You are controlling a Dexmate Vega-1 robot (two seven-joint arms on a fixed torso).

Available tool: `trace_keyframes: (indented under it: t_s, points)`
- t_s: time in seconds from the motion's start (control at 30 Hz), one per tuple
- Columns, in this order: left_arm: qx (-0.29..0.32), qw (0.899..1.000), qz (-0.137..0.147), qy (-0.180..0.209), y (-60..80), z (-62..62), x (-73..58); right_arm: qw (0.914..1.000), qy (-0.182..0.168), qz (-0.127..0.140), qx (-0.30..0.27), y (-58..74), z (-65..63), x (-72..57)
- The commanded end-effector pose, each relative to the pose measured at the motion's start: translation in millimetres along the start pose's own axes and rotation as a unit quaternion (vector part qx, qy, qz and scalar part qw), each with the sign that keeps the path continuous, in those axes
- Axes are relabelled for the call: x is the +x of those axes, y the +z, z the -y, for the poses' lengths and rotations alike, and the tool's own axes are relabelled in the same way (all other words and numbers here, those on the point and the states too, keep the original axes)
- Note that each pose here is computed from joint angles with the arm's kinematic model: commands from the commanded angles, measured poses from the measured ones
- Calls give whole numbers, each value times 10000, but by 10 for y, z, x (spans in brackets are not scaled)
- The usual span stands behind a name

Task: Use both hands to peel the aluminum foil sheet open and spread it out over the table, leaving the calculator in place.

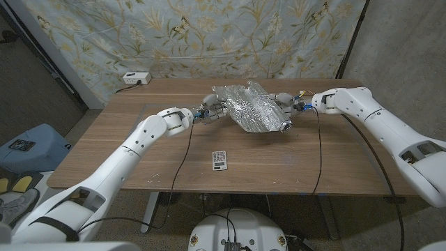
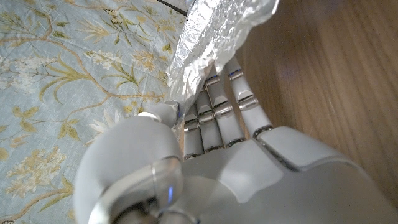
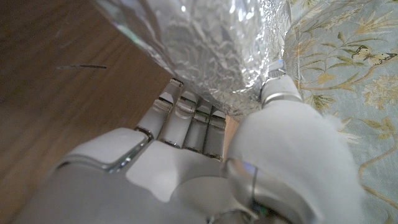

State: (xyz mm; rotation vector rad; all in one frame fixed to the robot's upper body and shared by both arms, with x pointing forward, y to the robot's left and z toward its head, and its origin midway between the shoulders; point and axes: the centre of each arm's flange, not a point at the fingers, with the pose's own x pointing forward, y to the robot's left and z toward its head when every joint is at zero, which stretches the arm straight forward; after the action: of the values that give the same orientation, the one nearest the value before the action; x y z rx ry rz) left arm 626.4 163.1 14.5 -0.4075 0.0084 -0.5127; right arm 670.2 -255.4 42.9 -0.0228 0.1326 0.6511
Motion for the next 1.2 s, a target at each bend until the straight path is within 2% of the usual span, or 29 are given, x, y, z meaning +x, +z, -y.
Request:
trace_keyframes:
  t_s: [0.03, 0.27, 0.57, 0.93, 1.2]
  points:
    - [42, 9998, -87, -149, 20, 17, 16, 9999, 154, 59, 0, -52, -81, -16]
    - [14, 9991, -273, -328, -28, 55, 20, 9999, 68, 128, -52, -59, -107, -67]
    - [-12, 9983, -433, -392, -100, 163, 75, 9996, 129, 214, -117, -26, -181, -61]
    - [-13, 9971, -617, -443, -173, 268, 141, 9994, 155, 307, 13, 20, -265, 10]
    - [-29, 9969, -650, -441, -192, 267, 132, 9991, 174, 286, 242, -15, -273, 85]
